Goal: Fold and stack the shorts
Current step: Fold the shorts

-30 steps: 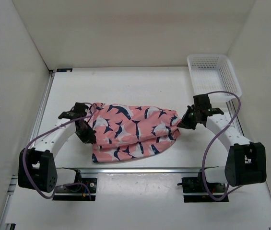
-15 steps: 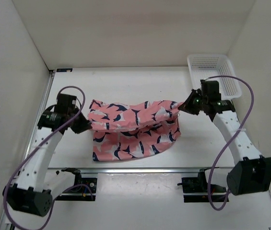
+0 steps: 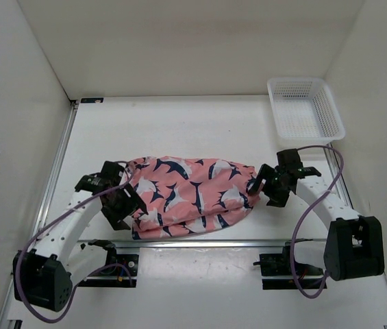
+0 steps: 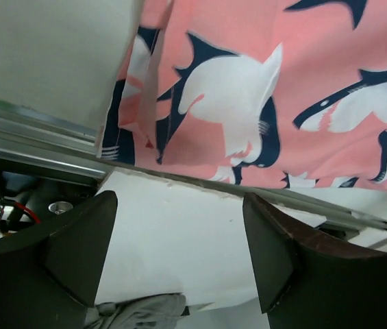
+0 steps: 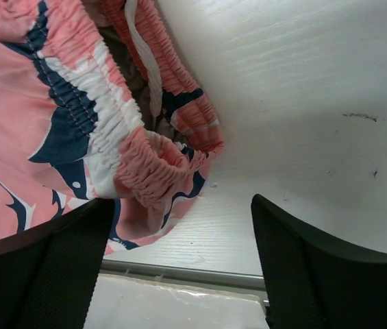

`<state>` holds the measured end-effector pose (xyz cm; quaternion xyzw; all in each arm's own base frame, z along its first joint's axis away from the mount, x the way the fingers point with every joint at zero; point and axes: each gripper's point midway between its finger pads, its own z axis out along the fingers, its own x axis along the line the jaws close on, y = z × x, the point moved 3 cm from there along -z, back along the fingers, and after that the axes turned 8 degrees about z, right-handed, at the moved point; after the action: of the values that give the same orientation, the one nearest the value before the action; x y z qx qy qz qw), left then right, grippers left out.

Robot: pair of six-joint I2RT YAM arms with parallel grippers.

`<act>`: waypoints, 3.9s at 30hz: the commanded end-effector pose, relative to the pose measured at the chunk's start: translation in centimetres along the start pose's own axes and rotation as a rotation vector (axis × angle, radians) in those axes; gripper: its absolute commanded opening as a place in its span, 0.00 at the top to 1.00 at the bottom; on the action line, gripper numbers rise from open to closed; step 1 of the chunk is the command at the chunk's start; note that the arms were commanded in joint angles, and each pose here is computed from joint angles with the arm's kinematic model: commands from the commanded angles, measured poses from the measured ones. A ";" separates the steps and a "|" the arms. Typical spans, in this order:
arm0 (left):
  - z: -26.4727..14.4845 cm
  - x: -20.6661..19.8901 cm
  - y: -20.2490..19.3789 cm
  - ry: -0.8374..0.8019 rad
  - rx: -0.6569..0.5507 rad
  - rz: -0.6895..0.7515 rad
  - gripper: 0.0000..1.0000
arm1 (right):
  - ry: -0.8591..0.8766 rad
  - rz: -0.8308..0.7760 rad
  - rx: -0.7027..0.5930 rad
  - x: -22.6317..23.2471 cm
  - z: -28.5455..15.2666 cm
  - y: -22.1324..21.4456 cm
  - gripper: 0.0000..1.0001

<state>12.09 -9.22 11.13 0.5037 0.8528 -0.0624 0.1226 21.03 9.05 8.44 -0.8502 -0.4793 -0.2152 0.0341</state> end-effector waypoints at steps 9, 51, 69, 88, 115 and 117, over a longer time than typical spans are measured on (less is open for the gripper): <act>1.2 -2.7 5.9 0.071 -0.094 0.075 0.14 | 0.111 0.046 0.019 2.4 2.3 1.7 0.15; 4.7 -5.7 12.4 0.135 -0.070 0.151 0.33 | -0.045 0.150 -0.260 4.9 0.9 6.0 0.46; 0.3 -7.6 14.5 0.118 -0.186 0.169 0.89 | 0.033 0.048 -0.327 7.9 -1.7 8.0 1.00; 1.8 -2.1 7.4 0.082 -0.097 0.097 0.89 | -0.044 0.005 -0.190 1.2 -0.4 -0.4 1.00; 7.0 -8.2 17.2 0.171 -0.082 0.175 0.30 | 0.001 0.179 -0.124 1.6 5.8 3.4 0.66; 7.9 -7.8 16.8 0.177 -0.056 0.172 0.31 | -0.028 0.164 -0.138 1.5 5.7 3.5 0.84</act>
<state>31.10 -9.34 5.63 0.5701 0.8201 0.0087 0.0482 25.57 10.31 4.25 -0.8917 -0.3881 -0.2323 0.0165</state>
